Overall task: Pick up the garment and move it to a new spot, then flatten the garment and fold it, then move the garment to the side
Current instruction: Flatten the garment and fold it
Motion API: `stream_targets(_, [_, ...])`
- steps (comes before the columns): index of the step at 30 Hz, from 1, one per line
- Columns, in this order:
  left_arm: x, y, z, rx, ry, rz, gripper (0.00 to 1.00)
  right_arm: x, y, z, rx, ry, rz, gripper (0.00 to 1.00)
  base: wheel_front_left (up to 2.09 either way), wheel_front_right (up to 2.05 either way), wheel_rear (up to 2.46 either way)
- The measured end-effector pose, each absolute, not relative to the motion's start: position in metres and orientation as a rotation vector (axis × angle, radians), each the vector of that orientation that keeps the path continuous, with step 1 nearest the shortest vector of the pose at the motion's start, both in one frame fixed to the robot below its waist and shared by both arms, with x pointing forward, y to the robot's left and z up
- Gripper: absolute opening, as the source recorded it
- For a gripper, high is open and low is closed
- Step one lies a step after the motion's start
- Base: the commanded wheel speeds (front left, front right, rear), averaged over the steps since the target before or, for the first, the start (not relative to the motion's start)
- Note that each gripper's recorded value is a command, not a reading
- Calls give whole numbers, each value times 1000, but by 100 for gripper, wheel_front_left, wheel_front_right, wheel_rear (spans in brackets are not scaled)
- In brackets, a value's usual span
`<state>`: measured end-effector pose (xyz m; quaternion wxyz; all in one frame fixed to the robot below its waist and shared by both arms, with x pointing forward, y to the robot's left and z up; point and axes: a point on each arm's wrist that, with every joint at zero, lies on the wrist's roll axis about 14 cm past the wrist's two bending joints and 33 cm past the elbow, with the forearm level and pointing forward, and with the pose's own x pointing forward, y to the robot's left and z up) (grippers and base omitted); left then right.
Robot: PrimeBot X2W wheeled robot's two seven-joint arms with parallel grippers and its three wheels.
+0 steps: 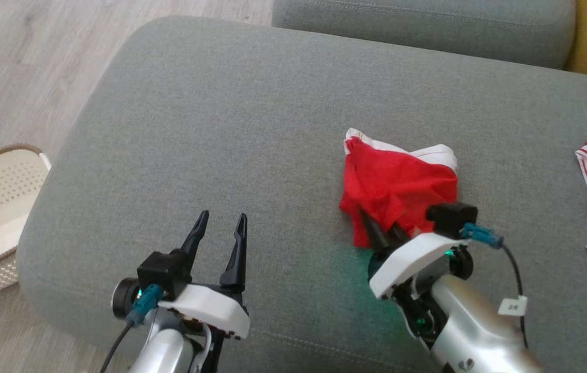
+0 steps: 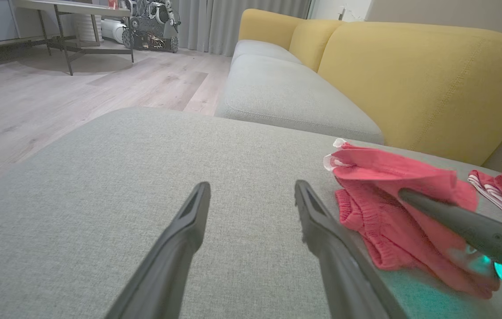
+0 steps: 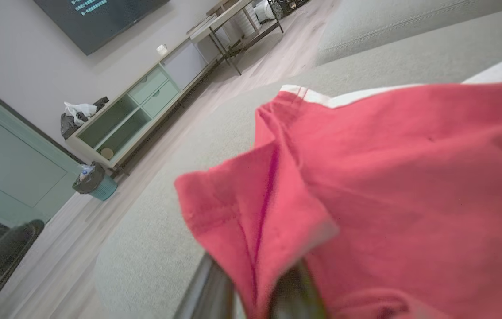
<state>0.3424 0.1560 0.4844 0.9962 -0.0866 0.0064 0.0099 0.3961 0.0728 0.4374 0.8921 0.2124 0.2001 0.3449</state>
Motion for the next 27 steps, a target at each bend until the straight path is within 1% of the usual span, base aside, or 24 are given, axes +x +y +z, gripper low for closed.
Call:
stream_targets(8, [343,156,482,-173,20,22,100,375,88,422,376,477,797,100,0,0,0])
stream_targets(12, [343,155,482,-173,21,20,100,367,84,402,307,561,808,100,0,0,0])
stream_targets(16, [344,153,482,-173,22,13,100,364,78,392,276,590,798,100,0,0,0])
stream_targets(18, [346,151,482,-174,22,5,100,366,76,395,275,573,794,100,0,0,0])
stream_targets(22, [349,145,484,-174,16,-17,100,388,63,417,299,461,755,100,0,0,0])
stream_targets(27, [356,138,494,-172,-15,-45,100,420,6,434,228,337,642,100,0,0,0])
